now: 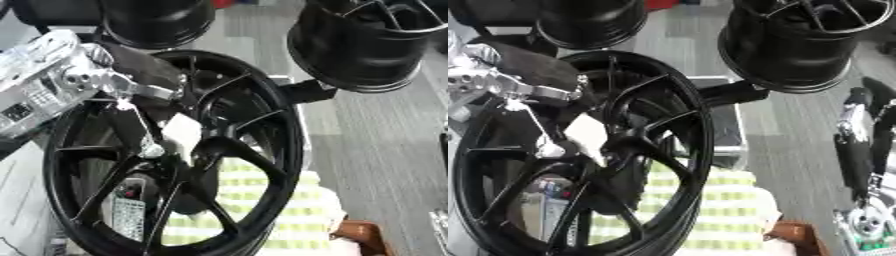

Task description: Pull the pin out of the wheel hub.

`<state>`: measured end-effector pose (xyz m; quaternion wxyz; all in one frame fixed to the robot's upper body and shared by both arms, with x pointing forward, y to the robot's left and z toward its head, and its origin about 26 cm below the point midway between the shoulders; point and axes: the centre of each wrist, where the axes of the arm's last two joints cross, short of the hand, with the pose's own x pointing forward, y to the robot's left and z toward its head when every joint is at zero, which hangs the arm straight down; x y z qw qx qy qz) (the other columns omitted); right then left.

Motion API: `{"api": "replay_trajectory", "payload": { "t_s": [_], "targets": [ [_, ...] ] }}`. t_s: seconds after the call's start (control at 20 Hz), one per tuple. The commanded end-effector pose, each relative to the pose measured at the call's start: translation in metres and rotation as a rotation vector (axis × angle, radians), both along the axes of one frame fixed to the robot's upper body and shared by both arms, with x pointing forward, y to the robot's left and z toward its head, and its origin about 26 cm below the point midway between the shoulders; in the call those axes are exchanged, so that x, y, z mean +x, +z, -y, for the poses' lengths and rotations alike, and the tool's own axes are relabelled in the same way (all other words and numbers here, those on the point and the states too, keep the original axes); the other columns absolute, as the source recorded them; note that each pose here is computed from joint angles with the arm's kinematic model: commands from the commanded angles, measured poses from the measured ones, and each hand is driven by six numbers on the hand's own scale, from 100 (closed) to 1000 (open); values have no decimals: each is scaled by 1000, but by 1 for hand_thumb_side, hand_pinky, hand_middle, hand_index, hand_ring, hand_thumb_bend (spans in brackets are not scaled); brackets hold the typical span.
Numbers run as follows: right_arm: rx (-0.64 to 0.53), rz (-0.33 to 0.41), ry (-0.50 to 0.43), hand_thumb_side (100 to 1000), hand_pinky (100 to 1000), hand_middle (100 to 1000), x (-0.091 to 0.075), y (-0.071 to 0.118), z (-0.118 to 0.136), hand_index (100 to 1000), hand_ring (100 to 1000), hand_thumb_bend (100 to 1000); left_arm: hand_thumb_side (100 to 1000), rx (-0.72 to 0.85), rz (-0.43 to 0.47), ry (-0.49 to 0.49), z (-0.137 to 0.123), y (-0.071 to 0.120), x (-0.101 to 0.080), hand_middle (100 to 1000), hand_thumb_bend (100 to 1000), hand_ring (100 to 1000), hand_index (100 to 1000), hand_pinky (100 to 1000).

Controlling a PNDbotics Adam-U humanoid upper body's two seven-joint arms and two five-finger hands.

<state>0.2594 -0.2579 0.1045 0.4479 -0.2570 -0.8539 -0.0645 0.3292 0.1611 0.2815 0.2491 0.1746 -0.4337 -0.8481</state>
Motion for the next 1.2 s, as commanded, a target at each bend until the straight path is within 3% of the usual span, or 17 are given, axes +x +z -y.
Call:
{"api": "replay_trajectory", "payload": {
  "t_s": [0.05, 0.35, 0.6, 0.9, 1.2],
  "targets": [
    [-7, 25, 0, 652, 893, 641, 0, 7, 3, 772, 801, 100, 270, -34, 51, 25, -10, 23, -7, 327, 100, 487, 414, 574],
    [-11, 27, -7, 651, 893, 642, -1, 7, 4, 772, 801, 100, 254, -185, 150, 73, -35, 67, -20, 321, 100, 481, 411, 567],
    [-14, 34, -28, 649, 893, 642, -1, 7, 7, 771, 801, 100, 245, -371, 264, 259, -91, 95, -12, 317, 100, 480, 413, 565],
    [-14, 39, -44, 648, 893, 643, -2, 6, 8, 771, 801, 100, 249, -564, 342, 521, -168, 101, 3, 307, 100, 470, 410, 555],
    [-15, 42, -55, 647, 893, 642, -2, 5, 10, 771, 800, 100, 252, -649, 403, 795, -238, 86, 17, 305, 100, 468, 413, 554]
  ]
}}
